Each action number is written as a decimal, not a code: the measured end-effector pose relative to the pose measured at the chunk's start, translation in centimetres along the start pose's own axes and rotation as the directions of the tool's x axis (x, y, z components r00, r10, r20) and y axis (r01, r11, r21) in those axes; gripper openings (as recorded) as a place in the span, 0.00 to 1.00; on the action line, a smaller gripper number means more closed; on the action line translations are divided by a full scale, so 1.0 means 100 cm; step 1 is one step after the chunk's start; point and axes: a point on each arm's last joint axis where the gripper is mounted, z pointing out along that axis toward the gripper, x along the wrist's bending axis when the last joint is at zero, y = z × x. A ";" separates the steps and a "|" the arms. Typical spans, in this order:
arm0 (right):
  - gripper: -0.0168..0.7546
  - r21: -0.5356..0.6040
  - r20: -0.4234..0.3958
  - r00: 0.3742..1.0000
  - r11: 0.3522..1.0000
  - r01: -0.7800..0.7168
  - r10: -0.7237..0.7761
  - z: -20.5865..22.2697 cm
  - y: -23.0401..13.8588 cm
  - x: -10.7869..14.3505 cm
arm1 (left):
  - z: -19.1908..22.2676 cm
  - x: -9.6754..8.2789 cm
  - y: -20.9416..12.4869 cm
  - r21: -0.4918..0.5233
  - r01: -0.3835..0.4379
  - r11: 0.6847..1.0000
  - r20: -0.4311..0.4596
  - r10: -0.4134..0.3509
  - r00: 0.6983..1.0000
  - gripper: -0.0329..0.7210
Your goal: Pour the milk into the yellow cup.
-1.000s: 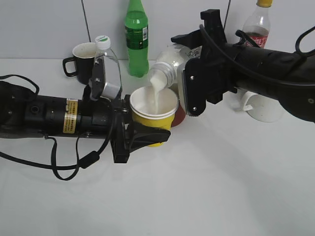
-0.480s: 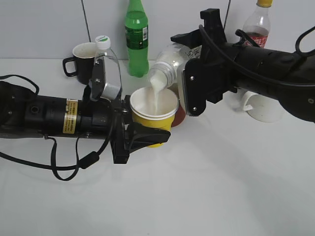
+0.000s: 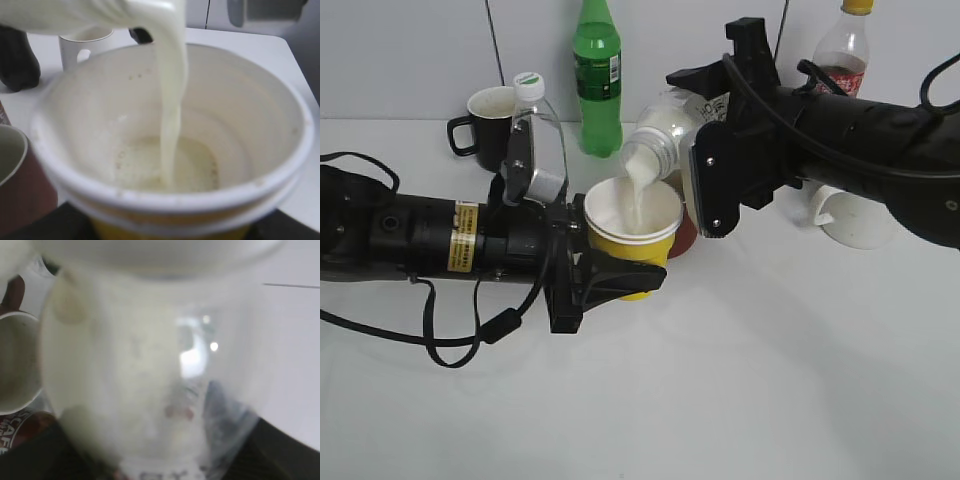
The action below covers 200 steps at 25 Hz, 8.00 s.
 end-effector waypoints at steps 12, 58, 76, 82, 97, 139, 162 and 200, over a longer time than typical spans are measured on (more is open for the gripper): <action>0.58 0.001 0.005 1.000 1.000 0.002 -0.002 0.000 0.000 0.000 | 0.000 0.000 0.000 0.000 0.000 1.000 0.000 0.000 1.000 0.57; 0.58 0.134 0.172 -0.033 -0.057 -0.989 0.985 -0.017 -0.067 0.102 | -0.063 0.063 -0.043 -0.018 0.178 0.984 -0.404 -0.170 0.899 0.57; 0.58 0.109 0.135 -0.043 -0.058 -0.992 0.990 -0.010 -0.064 0.118 | -0.043 0.074 -0.106 -0.038 0.229 0.973 -0.458 -0.221 0.861 0.57; 0.58 0.104 0.134 -0.042 -0.056 -0.993 0.990 -0.010 -0.064 0.118 | -0.041 0.077 -0.110 -0.054 0.232 0.971 -0.464 -0.231 0.856 0.66; 0.58 0.139 0.129 -0.035 -0.053 -0.989 0.991 0.000 -0.066 0.134 | -0.048 0.068 -0.106 -0.035 0.249 0.968 -0.476 -0.235 0.847 0.86; 0.78 0.464 0.226 -0.130 -0.224 -0.857 0.965 -0.041 -0.058 0.089 | -0.120 0.023 -0.039 0.075 0.479 0.875 -0.754 -0.264 0.602 0.83; 0.72 0.664 0.137 -0.114 -0.177 -0.727 0.984 -0.171 0.011 -0.008 | -0.242 -0.139 0.078 -0.035 0.605 0.796 -0.887 -0.303 0.348 0.72; 0.71 0.269 0.061 -0.052 -0.067 -0.961 0.997 -0.349 0.050 0.011 | -0.287 -0.236 0.043 -0.109 0.342 0.933 -0.783 -0.293 0.549 0.71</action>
